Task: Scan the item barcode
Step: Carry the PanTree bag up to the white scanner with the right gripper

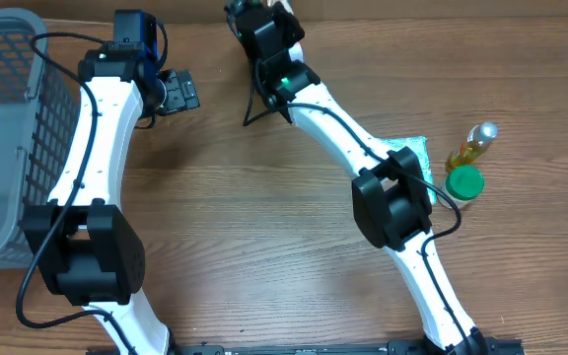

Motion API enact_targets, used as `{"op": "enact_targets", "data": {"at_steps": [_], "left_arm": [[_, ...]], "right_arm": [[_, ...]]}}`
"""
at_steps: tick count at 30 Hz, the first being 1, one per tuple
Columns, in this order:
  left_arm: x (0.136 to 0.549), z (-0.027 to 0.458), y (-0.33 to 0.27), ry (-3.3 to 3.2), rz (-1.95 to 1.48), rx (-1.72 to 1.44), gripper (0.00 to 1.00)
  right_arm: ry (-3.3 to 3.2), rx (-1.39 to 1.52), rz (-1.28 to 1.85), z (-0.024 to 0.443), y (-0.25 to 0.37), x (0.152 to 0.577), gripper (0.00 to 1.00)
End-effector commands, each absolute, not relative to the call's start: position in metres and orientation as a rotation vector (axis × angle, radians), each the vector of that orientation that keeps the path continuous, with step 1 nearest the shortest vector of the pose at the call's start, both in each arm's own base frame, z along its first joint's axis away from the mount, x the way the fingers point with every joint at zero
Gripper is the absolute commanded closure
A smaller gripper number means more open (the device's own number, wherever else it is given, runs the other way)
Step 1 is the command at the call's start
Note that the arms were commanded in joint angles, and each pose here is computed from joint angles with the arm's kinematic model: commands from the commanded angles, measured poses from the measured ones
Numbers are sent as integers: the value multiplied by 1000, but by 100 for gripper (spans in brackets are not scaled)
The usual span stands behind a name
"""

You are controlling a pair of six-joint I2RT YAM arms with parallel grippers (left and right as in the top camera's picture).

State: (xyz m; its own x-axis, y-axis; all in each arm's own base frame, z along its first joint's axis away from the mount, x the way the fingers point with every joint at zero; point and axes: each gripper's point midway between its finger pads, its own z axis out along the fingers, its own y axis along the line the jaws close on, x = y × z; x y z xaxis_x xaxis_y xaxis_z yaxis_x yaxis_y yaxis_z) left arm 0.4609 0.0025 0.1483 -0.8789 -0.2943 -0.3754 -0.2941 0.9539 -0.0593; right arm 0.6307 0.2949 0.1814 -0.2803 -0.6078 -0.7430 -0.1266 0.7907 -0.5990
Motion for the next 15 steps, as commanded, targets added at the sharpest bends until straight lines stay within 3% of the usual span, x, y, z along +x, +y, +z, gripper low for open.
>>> {"op": "enact_targets", "data": {"at_steps": [1,15], "left_arm": [[463,155,4,2698,11,-431,0],[463,155,4,2698,11,-431,0]], "right_arm": [[1809,-523,-422,188,301,635,88],[1912,-383,-106,169,323,627,83]]}}
